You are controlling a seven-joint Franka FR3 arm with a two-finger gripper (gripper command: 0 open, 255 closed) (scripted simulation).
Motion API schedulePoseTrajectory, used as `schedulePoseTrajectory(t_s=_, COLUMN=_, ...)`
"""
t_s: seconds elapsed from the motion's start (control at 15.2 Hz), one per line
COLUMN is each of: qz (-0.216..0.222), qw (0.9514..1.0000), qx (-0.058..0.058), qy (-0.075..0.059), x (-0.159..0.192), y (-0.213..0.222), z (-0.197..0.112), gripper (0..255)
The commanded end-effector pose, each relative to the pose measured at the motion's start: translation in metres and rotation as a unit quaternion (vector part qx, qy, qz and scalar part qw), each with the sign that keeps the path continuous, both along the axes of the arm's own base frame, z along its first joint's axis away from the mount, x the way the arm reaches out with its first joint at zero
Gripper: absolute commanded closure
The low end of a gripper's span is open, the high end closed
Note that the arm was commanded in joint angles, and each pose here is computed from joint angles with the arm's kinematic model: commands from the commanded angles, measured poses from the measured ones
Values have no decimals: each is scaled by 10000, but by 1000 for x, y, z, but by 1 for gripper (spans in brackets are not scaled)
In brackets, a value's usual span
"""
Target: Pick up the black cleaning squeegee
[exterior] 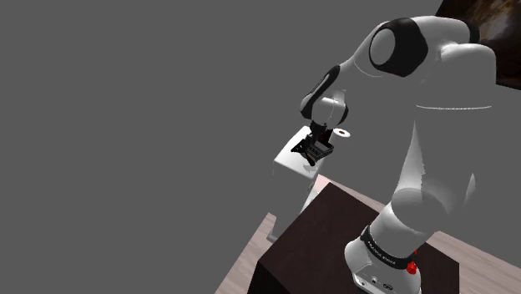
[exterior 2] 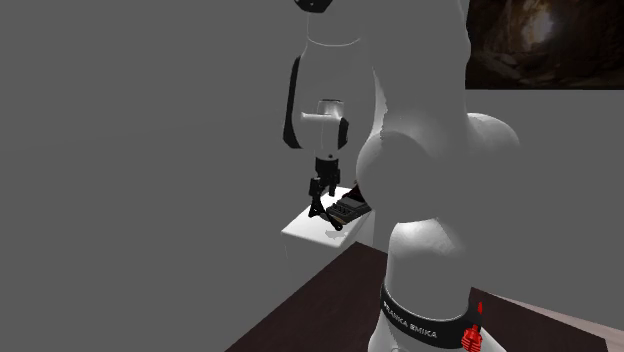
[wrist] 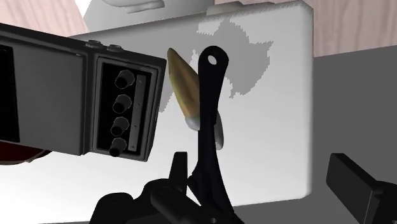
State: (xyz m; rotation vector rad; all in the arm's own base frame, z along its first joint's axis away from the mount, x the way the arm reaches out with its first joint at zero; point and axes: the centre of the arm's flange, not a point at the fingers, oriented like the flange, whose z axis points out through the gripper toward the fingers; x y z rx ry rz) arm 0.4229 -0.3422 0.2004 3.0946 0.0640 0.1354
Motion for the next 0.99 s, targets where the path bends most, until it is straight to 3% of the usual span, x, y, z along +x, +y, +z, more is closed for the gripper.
schedulePoseTrajectory(t_s=0.0, qz=16, qw=10000, qx=-29, qy=1, x=6, y=-15, z=-20, gripper=0)
schedulePoseTrajectory(t_s=0.13, qz=29, qw=10000, qx=-58, qy=2, x=11, y=-31, z=-37, gripper=0)
schedulePoseTrajectory(t_s=0.73, qz=28, qw=10000, qx=-58, qy=2, x=11, y=-31, z=-77, gripper=0)
schedulePoseTrajectory(t_s=0.79, qz=28, qw=10000, qx=-58, qy=2, x=12, y=-31, z=-77, gripper=255)
schedulePoseTrajectory(t_s=0.92, qz=28, qw=10000, qx=-58, qy=2, x=11, y=-31, z=-77, gripper=255)
